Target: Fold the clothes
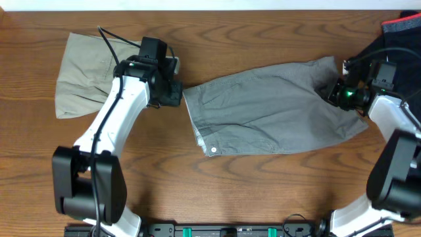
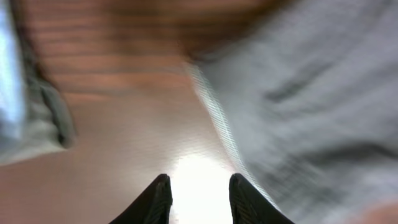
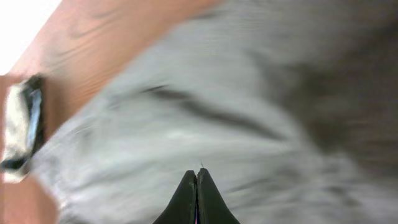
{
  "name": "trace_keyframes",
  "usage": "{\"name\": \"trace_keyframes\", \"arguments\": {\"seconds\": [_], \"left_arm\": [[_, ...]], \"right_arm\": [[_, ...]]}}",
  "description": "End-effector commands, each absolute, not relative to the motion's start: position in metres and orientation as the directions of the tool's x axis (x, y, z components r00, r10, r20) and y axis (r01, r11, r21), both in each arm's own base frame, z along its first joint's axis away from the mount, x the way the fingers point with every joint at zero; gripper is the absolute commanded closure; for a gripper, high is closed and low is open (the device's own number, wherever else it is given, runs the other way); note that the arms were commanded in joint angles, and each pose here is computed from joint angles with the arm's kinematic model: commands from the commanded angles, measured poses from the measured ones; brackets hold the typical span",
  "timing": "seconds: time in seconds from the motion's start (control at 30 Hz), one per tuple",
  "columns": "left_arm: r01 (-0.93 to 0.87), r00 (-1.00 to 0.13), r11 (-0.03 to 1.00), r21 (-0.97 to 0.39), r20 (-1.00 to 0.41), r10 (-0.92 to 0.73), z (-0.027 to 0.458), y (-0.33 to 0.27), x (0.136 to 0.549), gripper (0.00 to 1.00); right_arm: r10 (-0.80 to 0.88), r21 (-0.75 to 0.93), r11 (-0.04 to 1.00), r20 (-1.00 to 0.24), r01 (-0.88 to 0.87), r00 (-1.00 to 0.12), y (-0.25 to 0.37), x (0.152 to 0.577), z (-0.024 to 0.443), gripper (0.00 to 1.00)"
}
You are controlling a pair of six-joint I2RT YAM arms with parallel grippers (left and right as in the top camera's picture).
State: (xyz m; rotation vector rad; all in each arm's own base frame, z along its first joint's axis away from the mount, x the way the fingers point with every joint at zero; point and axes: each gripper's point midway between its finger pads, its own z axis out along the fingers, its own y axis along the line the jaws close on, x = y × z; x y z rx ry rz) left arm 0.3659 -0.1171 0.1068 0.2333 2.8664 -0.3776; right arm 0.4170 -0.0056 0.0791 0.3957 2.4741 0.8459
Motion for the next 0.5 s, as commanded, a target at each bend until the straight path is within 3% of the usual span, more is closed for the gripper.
{"name": "trace_keyframes", "arguments": {"seconds": [0.0,0.3,0.47], "left_arm": [[0.197,-0.977,0.877,-0.438,-0.158,0.141,0.112,-0.163,0.333,0.67],[0.294,-0.951,0.849,-0.439,-0.046,0.306,0.072,-0.212,0.267,0.67],[0.357,-0.934,0.884,-0.302,-0.089,0.347,0.038,-0.203,0.265,0.66]], "right_arm": [[0.333,0.635,0.772,-0.357,0.036,-0.873,0.028,0.407,0.089,0.99],[0.245,0.351,0.924,-0.226,0.156,-0.943,0.052,0.371,0.041,0.99],[0.290,0.336,0.918,-0.211,0.209,-0.934,0.054,0.370,0.040,0.99]]}}
